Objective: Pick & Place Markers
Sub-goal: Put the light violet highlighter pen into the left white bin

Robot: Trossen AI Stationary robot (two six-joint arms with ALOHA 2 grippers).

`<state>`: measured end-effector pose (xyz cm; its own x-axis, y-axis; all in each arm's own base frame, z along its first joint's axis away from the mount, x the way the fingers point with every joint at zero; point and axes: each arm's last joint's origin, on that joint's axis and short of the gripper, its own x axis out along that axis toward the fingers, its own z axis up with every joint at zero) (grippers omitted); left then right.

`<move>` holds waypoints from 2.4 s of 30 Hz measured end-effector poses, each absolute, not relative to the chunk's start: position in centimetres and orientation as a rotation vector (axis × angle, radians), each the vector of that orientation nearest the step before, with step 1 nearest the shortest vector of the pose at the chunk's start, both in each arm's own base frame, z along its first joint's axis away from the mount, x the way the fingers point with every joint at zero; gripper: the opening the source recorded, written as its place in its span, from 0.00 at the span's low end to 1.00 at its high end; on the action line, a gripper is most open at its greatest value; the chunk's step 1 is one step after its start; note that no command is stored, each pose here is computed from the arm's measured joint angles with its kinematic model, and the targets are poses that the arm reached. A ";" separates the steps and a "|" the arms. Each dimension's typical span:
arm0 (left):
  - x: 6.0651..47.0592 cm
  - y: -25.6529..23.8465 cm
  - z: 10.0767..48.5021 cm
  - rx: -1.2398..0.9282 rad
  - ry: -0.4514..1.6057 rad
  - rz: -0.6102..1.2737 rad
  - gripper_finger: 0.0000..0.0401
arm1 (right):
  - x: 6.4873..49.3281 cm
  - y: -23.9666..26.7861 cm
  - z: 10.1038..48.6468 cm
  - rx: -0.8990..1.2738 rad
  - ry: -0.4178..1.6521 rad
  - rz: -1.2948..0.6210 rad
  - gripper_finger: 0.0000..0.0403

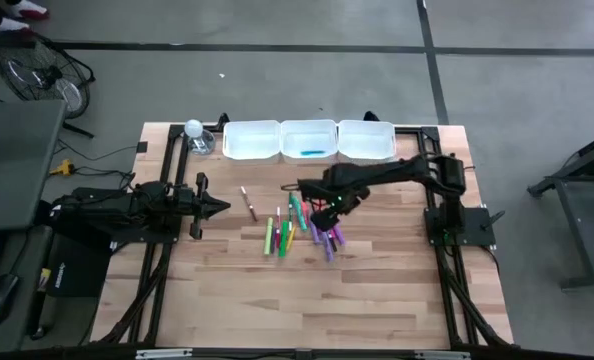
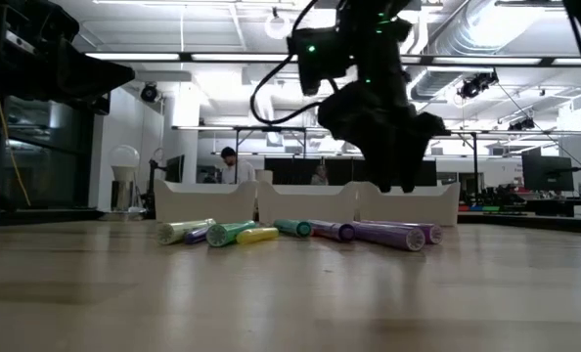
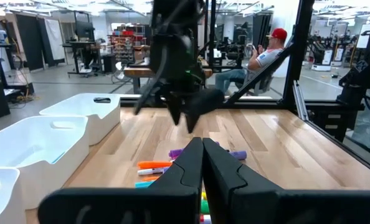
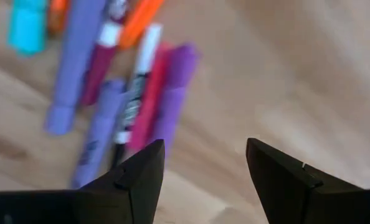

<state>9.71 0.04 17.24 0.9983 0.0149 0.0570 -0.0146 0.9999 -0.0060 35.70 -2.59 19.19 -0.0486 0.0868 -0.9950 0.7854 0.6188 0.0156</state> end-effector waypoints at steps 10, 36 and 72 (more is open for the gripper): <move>9.7 0.0 17.2 -0.006 -0.057 0.015 0.00 | 34.8 0.3 16.6 0.828 1.524 -0.677 0.53; 9.7 0.0 17.2 -0.006 -0.057 0.014 0.00 | 34.9 1.9 14.7 0.783 1.558 -0.708 0.53; 9.7 0.0 17.2 -0.006 -0.057 0.010 0.00 | 33.9 -3.6 12.9 0.806 1.555 -0.731 0.52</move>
